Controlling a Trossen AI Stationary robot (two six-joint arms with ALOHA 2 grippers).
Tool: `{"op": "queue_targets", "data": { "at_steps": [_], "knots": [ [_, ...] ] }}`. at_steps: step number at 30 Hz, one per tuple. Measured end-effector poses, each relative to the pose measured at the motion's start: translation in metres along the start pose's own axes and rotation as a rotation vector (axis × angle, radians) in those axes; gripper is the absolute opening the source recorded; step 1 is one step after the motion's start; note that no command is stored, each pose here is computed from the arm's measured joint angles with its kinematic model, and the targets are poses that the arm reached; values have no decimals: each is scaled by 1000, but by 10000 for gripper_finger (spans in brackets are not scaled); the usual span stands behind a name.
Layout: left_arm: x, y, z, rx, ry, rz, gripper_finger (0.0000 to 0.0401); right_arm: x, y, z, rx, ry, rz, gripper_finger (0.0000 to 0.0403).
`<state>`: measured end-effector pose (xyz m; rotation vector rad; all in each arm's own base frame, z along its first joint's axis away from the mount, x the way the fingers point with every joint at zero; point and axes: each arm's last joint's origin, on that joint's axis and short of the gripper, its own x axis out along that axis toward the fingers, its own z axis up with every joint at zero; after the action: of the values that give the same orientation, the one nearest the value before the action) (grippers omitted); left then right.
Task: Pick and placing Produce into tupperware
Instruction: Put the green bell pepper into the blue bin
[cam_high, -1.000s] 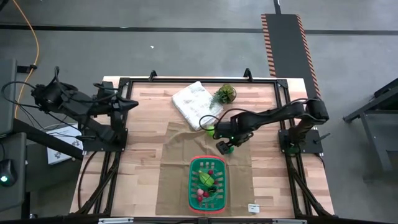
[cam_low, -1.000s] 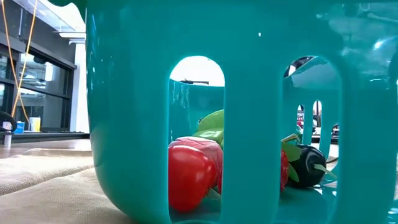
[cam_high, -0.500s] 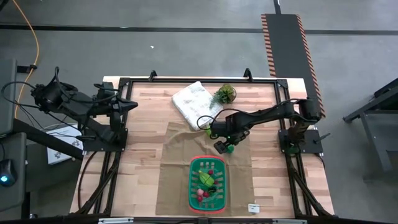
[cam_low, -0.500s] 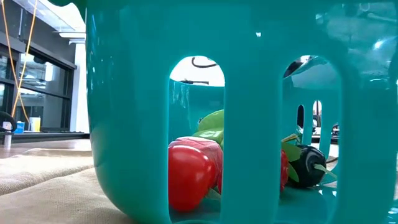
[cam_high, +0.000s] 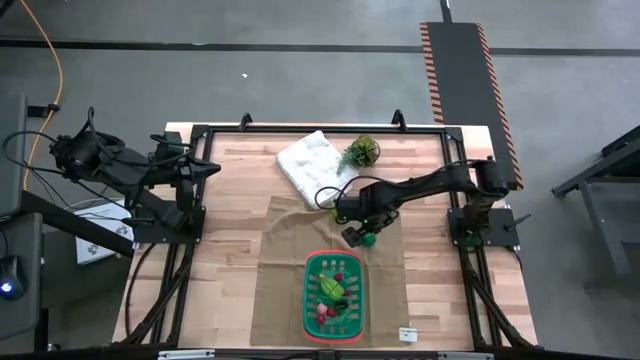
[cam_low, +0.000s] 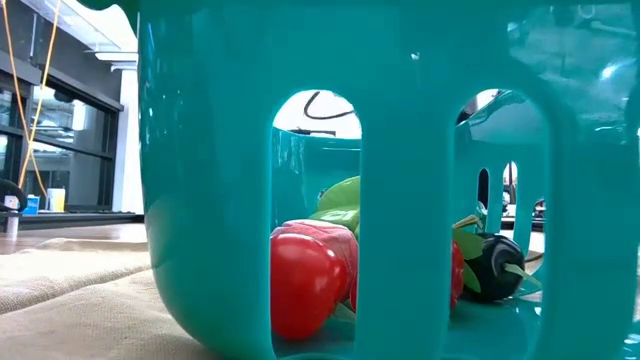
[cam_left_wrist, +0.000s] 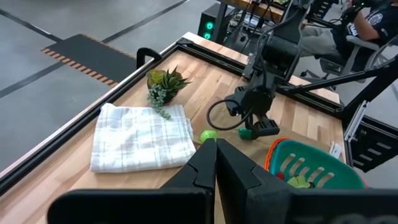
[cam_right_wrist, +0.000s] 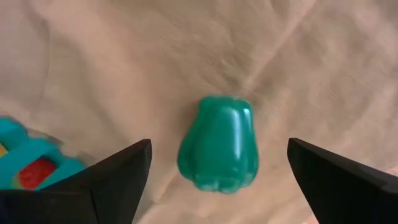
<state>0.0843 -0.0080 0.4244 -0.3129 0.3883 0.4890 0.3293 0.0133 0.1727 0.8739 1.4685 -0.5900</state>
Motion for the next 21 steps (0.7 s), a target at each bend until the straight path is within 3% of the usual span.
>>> {"op": "queue_targets", "data": {
  "at_steps": [10, 21],
  "knots": [
    [-1, 1, 0, 0, 1, 0, 1, 14, 1, 3, 8, 41, -25, 363],
    [-1, 2, -2, 15, 17, 10, 0, 17, 2, 3, 8, 59, -16, 314]
  ]
}}
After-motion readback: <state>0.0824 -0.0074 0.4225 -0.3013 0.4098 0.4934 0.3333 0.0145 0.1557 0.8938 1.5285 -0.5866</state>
